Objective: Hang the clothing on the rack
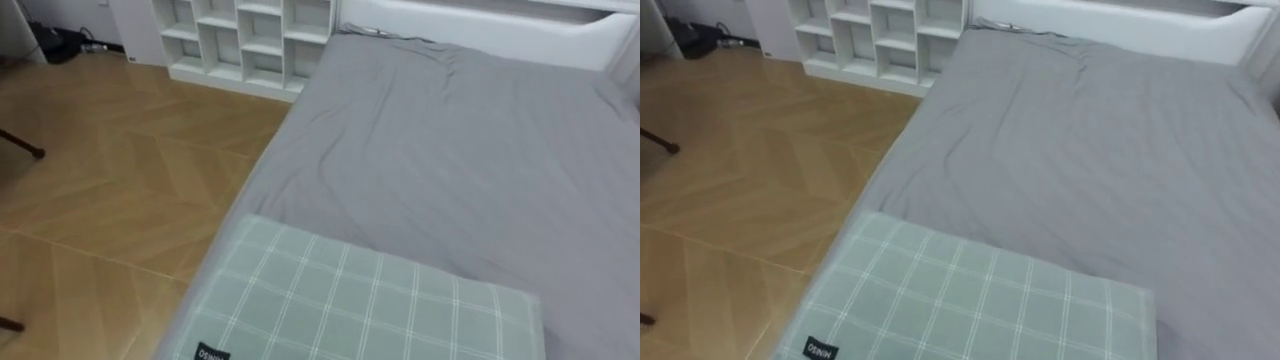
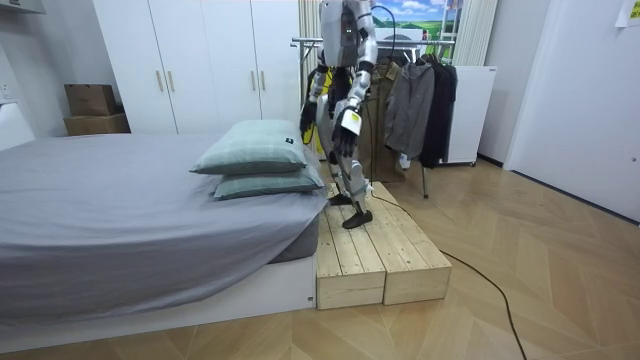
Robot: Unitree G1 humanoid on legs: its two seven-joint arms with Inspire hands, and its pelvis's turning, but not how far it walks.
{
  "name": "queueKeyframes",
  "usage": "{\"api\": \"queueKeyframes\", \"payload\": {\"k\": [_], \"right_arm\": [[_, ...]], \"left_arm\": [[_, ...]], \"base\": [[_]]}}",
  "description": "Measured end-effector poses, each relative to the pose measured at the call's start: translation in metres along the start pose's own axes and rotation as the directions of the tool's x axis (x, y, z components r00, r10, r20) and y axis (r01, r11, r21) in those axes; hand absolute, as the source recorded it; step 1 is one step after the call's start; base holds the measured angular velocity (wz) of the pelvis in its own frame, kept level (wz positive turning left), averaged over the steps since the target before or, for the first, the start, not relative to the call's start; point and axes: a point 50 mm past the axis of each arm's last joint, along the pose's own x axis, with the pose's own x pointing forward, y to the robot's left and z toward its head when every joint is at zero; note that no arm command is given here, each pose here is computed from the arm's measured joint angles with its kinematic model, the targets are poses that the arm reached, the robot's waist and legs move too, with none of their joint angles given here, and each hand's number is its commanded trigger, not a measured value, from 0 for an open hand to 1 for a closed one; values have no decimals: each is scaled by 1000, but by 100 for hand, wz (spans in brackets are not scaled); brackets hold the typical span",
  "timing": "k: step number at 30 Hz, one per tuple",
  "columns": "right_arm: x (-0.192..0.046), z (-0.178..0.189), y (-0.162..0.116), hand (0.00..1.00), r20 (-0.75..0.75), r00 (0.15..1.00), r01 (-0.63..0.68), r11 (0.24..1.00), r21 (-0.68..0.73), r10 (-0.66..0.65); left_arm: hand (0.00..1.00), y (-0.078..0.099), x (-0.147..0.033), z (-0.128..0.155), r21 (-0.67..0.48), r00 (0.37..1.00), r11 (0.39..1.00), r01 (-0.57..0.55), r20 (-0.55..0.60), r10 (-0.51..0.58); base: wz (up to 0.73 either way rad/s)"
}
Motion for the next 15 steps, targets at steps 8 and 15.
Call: {"api": "queueKeyframes", "payload": {"k": [8,15], "right_arm": [[-4,-24,-3,0,-89,996,20,1000,21,-19],[-5,-32,-2,0,-179,984,-31,998,-63,19]], "left_arm": [[0,24,-19,-64,-33,948,991,-133,-296,117],[0,18,-40,-99,-76,866,986,-151,-491,95]], "base": [[13],[4]]}}
